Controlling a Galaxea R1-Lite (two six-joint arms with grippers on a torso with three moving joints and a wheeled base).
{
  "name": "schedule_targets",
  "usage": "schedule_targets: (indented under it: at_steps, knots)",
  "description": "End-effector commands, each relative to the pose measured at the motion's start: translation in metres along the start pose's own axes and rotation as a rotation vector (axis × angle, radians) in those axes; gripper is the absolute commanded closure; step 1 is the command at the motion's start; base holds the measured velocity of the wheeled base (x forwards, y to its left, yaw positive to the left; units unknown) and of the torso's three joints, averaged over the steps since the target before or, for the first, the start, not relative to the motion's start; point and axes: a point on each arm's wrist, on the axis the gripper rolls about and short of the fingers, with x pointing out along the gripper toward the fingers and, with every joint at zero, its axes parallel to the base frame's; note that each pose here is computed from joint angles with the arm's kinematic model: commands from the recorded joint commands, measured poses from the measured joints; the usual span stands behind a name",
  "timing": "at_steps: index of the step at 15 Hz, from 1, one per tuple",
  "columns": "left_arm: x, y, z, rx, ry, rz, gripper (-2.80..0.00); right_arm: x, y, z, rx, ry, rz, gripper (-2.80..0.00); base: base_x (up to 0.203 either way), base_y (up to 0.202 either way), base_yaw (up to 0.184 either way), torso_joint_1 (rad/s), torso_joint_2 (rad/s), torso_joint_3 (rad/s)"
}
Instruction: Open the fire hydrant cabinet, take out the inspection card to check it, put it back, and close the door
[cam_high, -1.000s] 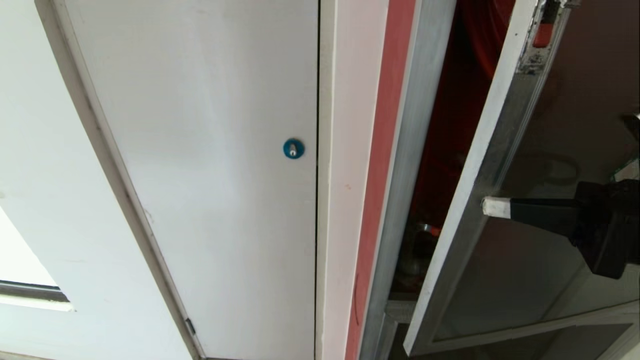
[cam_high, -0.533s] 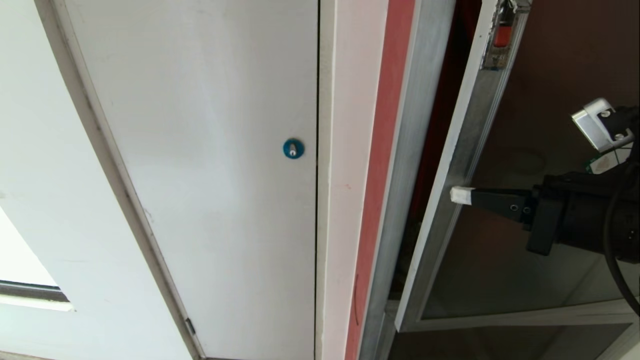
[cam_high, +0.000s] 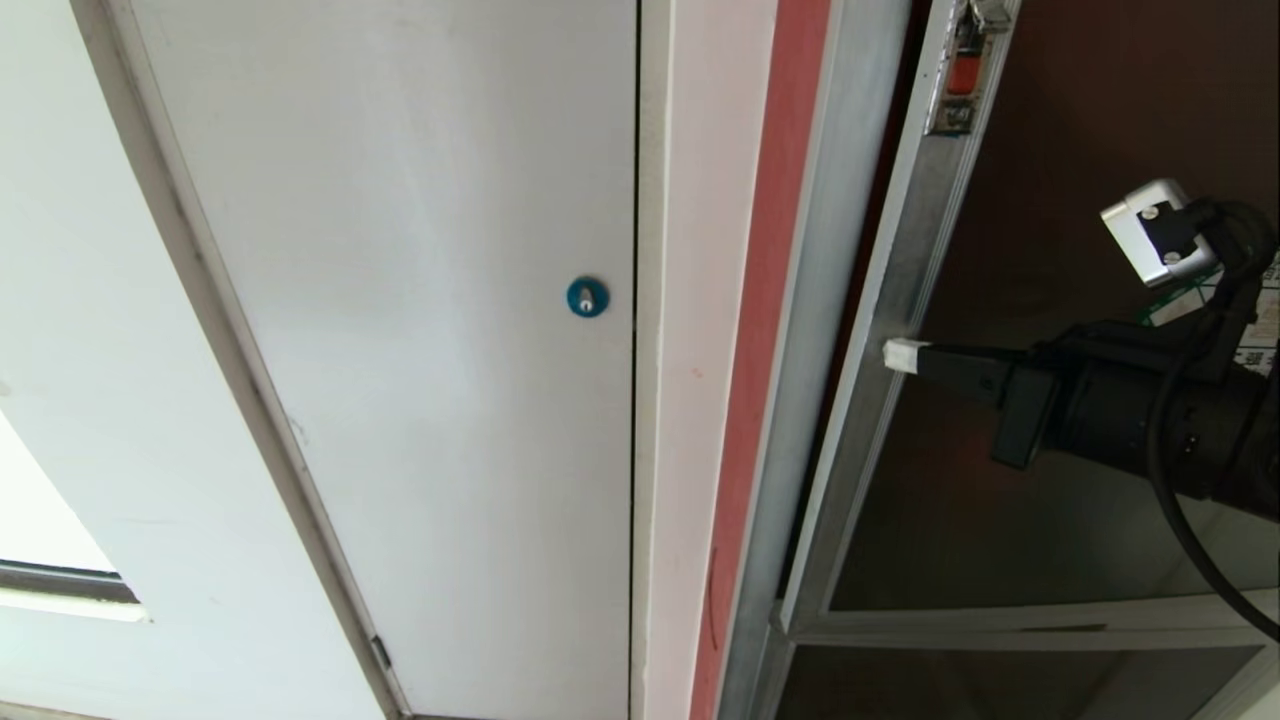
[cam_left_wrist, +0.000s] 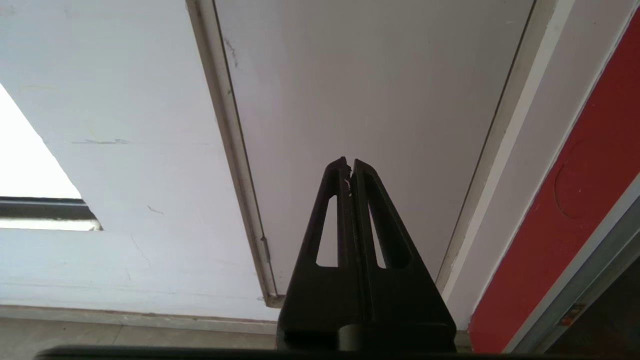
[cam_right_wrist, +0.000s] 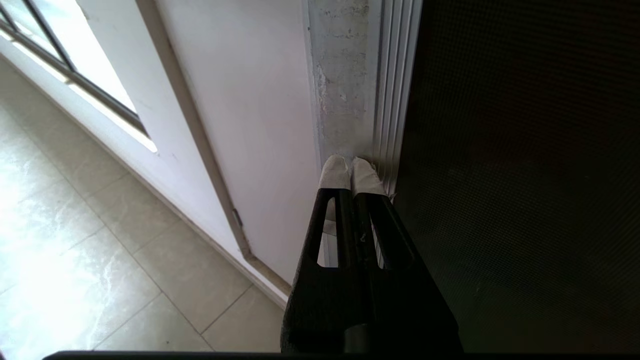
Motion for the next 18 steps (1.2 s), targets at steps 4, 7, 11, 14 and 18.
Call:
schedule_targets:
  at_steps: [4, 7, 11, 14, 18]
  knots:
    - [0.001, 0.0, -0.003, 0.0, 0.012, 0.0, 0.0, 0.016, -0.005, -0.009, -0.009, 0.023, -0.029, 0.0, 0.0, 0.0, 0.0, 0.0, 0.0, 0.0]
    - [0.001, 0.0, -0.003, 0.0, 0.012, 0.0, 0.0, 0.027, -0.007, -0.015, -0.04, 0.022, -0.071, 0.0, 0.0, 0.0, 0.0, 0.0, 0.0, 0.0]
    - [0.001, 0.0, -0.003, 0.0, 0.012, 0.0, 0.0, 0.043, -0.012, -0.019, -0.048, -0.013, -0.131, 0.0, 0.0, 0.0, 0.0, 0.0, 0.0, 0.0]
    - [0.001, 0.0, -0.003, 0.001, 0.012, 0.0, 0.0, 0.049, -0.014, -0.018, -0.05, -0.025, -0.155, 0.0, 0.0, 0.0, 0.0, 0.0, 0.0, 0.0]
    - [0.001, 0.0, -0.003, 0.0, 0.012, 0.0, 0.0, 0.05, -0.014, -0.014, -0.052, -0.039, -0.161, 0.0, 0.0, 0.0, 0.0, 0.0, 0.0, 0.0]
